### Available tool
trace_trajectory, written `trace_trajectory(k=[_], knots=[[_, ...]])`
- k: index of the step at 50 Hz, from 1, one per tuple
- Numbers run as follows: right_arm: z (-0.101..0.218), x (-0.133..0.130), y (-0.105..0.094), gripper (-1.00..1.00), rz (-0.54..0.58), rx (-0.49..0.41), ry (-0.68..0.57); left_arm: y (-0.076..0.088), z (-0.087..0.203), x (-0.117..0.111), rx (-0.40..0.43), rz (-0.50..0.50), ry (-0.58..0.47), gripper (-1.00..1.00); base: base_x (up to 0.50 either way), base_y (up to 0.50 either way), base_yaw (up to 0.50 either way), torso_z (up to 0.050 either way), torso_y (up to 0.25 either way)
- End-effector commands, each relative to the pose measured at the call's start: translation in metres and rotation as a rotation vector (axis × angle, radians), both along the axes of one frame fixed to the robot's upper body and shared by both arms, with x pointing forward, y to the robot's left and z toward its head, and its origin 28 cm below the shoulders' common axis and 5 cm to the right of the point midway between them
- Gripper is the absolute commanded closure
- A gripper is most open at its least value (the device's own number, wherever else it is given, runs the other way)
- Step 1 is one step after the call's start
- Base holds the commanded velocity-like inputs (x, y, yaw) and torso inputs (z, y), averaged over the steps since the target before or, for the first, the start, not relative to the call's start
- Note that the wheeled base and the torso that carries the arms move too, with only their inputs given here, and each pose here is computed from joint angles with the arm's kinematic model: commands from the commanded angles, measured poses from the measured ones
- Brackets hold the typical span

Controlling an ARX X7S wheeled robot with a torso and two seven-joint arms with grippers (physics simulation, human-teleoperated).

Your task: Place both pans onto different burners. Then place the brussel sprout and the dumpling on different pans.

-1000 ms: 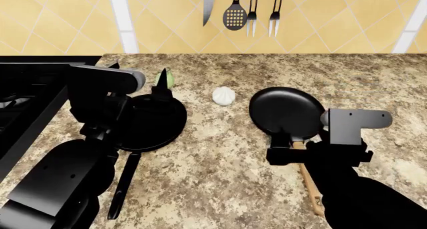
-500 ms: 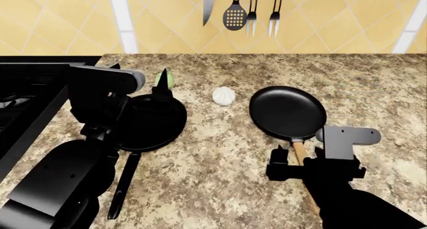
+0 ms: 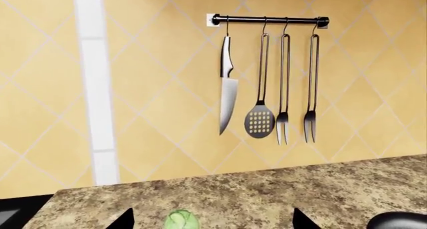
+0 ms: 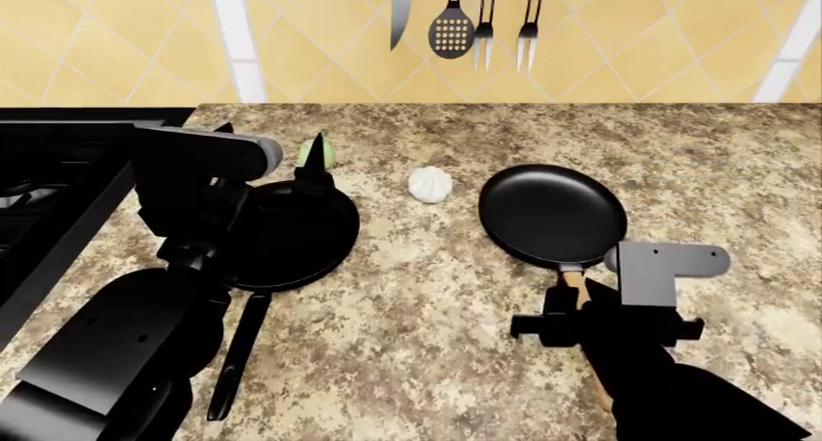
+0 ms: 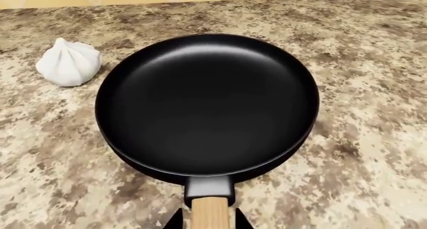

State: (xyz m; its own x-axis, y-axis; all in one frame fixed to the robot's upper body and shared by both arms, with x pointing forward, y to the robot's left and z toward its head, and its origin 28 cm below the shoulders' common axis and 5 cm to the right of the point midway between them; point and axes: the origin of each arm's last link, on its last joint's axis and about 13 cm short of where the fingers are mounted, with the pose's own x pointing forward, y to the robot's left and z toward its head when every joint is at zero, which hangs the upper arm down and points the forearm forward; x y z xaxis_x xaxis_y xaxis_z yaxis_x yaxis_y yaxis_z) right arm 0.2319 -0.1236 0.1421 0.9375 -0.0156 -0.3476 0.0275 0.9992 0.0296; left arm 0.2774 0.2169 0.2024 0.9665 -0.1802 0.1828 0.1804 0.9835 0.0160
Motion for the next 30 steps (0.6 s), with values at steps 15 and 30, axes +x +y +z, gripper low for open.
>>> trace_trajectory(k=[15, 30], knots=[[-0.01, -0.006, -0.003, 1.0, 0.037, 0.044, 0.025, 0.0, 0.001, 0.0, -0.003, 0.001, -0.003, -1.0, 0.0, 0.0, 0.0, 0.0, 0.0], [0.017, -0.014, -0.002, 1.0, 0.029, -0.035, -0.094, -0.001, 0.001, 0.001, -0.004, -0.001, -0.001, -1.0, 0.0, 0.0, 0.0, 0.0, 0.0]])
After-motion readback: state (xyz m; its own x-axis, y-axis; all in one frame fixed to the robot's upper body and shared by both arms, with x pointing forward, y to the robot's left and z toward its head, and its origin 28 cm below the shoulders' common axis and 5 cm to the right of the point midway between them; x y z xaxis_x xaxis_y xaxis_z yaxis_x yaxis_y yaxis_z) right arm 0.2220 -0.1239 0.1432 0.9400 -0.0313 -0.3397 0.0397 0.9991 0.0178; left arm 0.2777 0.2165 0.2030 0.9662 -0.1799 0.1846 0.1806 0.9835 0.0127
